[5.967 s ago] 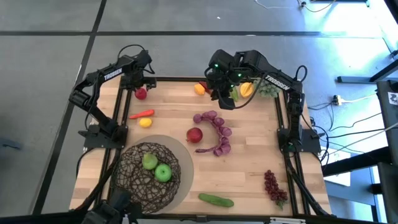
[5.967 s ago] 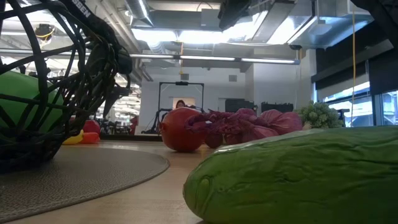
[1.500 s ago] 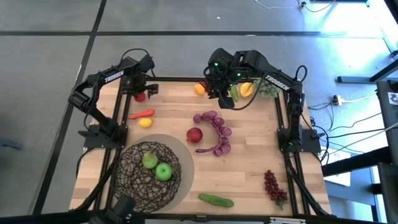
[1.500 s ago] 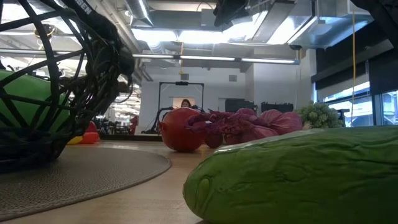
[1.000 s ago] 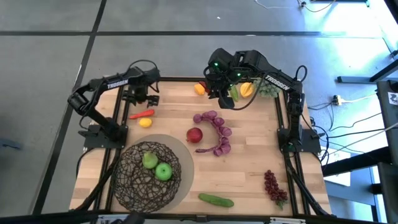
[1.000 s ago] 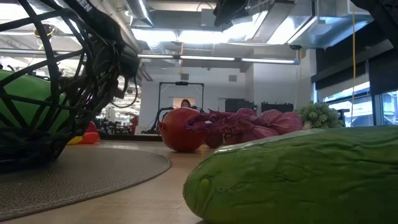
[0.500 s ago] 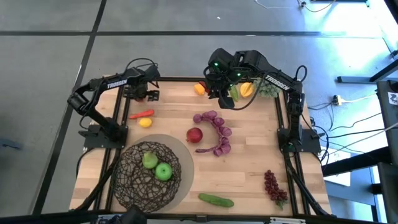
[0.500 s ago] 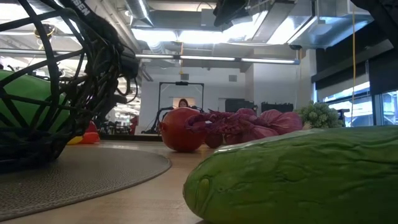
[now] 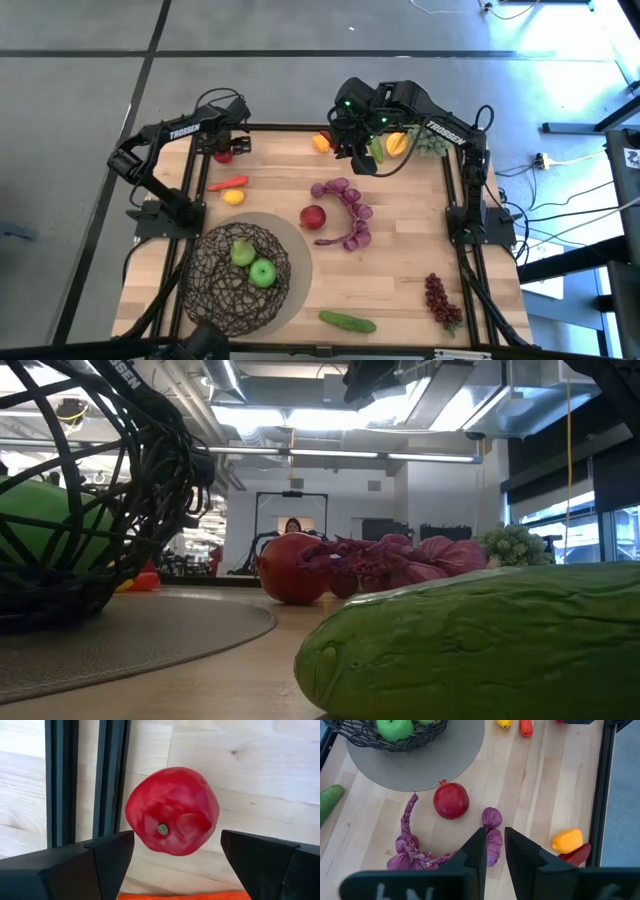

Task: Build produce basket
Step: Put the red tomato into the black wire basket

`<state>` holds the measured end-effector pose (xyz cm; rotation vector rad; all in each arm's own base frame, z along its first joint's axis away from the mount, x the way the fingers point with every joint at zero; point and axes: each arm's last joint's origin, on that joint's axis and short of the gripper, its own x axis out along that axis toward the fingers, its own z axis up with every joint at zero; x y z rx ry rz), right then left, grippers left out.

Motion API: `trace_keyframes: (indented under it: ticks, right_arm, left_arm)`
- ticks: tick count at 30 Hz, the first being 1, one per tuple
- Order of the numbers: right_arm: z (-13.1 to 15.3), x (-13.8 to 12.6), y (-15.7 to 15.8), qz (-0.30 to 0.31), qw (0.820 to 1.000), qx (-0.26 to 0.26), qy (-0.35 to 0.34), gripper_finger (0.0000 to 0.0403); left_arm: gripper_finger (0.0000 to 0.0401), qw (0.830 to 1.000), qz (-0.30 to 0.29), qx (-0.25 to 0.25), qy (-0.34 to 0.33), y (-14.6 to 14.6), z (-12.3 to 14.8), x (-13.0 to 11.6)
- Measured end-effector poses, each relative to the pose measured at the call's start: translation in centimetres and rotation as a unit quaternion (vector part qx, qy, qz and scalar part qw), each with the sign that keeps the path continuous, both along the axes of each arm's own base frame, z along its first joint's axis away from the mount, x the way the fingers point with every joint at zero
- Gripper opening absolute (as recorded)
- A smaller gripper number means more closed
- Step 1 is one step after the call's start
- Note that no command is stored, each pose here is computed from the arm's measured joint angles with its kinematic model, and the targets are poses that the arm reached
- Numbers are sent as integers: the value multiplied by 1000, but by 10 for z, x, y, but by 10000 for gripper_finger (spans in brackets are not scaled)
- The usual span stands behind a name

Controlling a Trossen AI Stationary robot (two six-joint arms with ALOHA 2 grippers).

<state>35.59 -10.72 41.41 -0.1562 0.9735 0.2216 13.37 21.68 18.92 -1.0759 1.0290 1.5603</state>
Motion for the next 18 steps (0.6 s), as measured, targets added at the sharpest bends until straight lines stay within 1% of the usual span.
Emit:
trace_keyframes:
  ticks: [9,15,18]
  right_arm:
    - [0,-1,-4,-6,1000,0,0,65]
    - [0,-3,-10,-13,1000,0,0,64]
    - [0,-4,-13,-16,1000,-1,0,64]
  left_arm:
    - [291,1000,4,9,-1,2,0,0]
    - [291,1000,24,7,-8,4,-3,0]
    - [291,999,37,5,-22,5,-4,1]
